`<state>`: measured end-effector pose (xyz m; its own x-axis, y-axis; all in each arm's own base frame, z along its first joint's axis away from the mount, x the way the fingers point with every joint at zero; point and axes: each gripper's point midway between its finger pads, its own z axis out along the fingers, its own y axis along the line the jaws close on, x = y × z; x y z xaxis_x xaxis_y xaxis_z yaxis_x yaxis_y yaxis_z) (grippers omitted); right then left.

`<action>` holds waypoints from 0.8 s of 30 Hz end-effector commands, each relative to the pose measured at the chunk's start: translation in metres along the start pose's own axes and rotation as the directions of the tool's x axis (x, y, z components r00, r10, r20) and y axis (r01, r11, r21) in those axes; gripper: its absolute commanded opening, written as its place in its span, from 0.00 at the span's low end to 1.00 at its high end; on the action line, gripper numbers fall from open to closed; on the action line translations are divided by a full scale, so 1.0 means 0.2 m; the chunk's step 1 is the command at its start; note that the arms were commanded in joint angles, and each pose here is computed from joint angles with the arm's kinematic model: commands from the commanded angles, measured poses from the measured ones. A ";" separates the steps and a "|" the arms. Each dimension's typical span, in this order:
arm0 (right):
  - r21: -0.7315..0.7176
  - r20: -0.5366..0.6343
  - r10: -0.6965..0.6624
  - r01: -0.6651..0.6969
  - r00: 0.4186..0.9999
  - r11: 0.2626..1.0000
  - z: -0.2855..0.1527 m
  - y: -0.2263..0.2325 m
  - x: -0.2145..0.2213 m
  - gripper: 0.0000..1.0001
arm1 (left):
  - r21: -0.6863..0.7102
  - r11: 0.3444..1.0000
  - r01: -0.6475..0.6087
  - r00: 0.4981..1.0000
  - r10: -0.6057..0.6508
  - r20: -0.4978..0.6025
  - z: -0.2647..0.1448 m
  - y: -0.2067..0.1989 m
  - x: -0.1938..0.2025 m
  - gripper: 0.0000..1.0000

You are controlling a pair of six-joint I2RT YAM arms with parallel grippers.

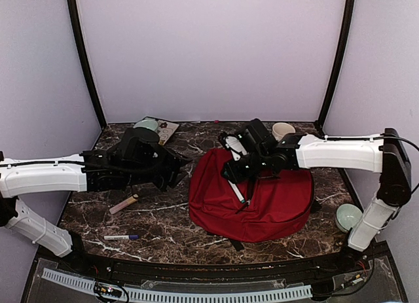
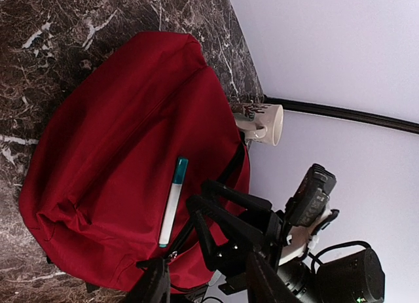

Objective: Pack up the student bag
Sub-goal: Pick up the pen from the student bag.

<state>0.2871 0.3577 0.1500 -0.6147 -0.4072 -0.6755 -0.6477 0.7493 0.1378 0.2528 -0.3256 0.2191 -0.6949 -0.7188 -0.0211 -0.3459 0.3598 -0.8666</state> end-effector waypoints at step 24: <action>-0.022 -0.053 -0.023 0.022 0.998 1.000 0.12 -0.01 0.02 0.11 | 0.027 1.000 -0.016 0.999 0.015 0.041 -0.03 -0.03 -0.10 0.41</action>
<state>0.2918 0.3548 0.1059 -0.6449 -0.4932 -0.5838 -0.6595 0.7452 0.0988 0.2638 -0.3122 0.2205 -0.6628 -0.7481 -0.0331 -0.3498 0.3484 -0.8696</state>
